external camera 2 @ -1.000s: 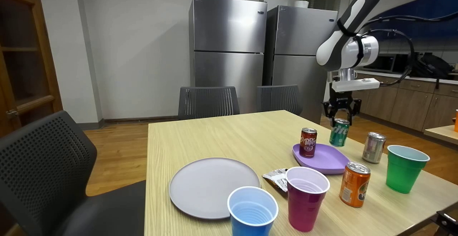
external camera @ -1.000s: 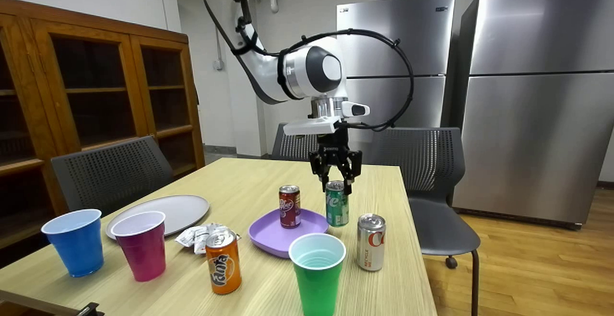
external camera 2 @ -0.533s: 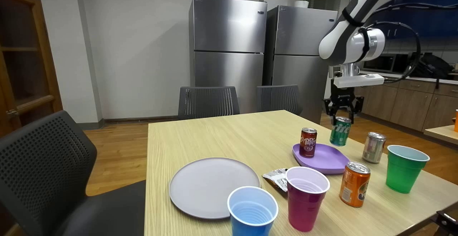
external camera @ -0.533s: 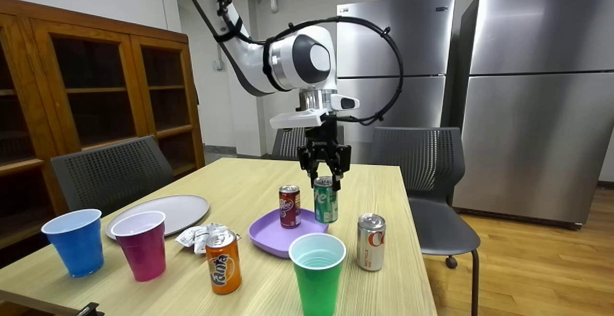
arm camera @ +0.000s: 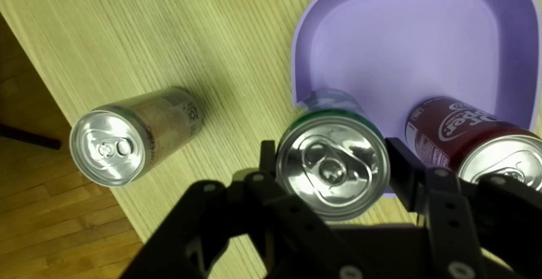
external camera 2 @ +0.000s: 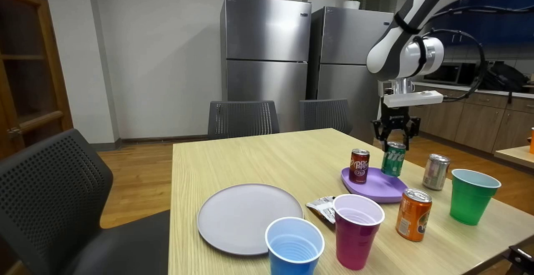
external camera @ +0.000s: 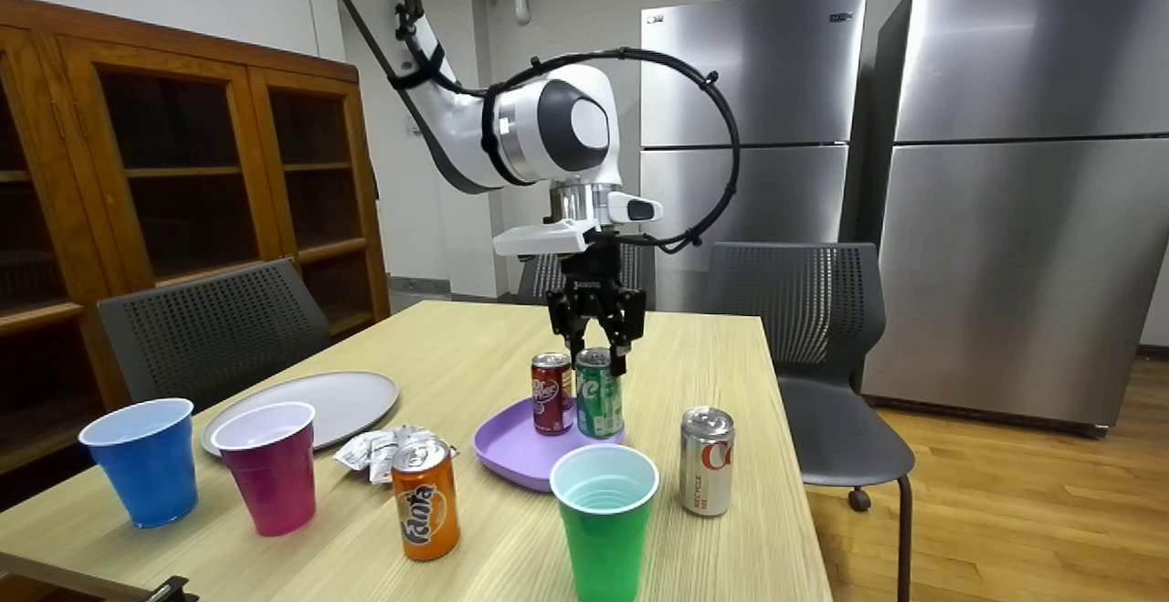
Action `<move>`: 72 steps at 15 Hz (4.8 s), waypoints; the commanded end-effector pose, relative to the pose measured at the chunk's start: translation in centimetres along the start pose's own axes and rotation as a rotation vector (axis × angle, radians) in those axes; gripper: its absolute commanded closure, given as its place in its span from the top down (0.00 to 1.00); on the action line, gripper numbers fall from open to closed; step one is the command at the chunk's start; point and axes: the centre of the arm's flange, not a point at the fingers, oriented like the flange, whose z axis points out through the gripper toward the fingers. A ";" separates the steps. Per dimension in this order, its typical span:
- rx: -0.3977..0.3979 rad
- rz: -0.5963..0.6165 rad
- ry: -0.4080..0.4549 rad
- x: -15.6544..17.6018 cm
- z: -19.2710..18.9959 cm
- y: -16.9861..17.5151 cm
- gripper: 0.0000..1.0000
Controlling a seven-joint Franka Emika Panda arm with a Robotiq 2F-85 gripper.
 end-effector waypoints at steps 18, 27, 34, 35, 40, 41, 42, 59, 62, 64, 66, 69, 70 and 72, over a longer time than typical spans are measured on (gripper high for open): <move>0.008 0.096 -0.025 1.8 1.5 -2.3 0.40; 0.017 0.120 -0.020 3.3 1.9 -2.4 0.40; 0.012 0.114 -0.024 4.0 2.1 -2.5 0.69; 0.009 0.109 -0.025 4.0 2.1 -2.5 0.92; 0.020 0.112 -0.001 3.6 0.9 -2.0 1.00; 0.023 0.113 0.009 3.4 0.4 -1.8 1.00; 0.026 0.114 0.019 3.2 0.0 -1.6 1.00; 0.047 0.145 0.040 -6.0 -4.1 3.4 1.00; 0.029 0.142 0.024 -7.9 -3.5 4.2 1.00; 0.020 0.143 0.016 -9.1 -3.2 4.8 1.00; 0.010 0.143 0.006 -10.3 -2.8 5.3 1.00; -0.016 0.141 -0.004 -12.3 -2.4 5.9 1.00; -0.022 0.142 -0.009 -12.9 -2.2 6.0 1.00; -0.024 0.145 -0.022 -13.9 -1.4 6.2 1.00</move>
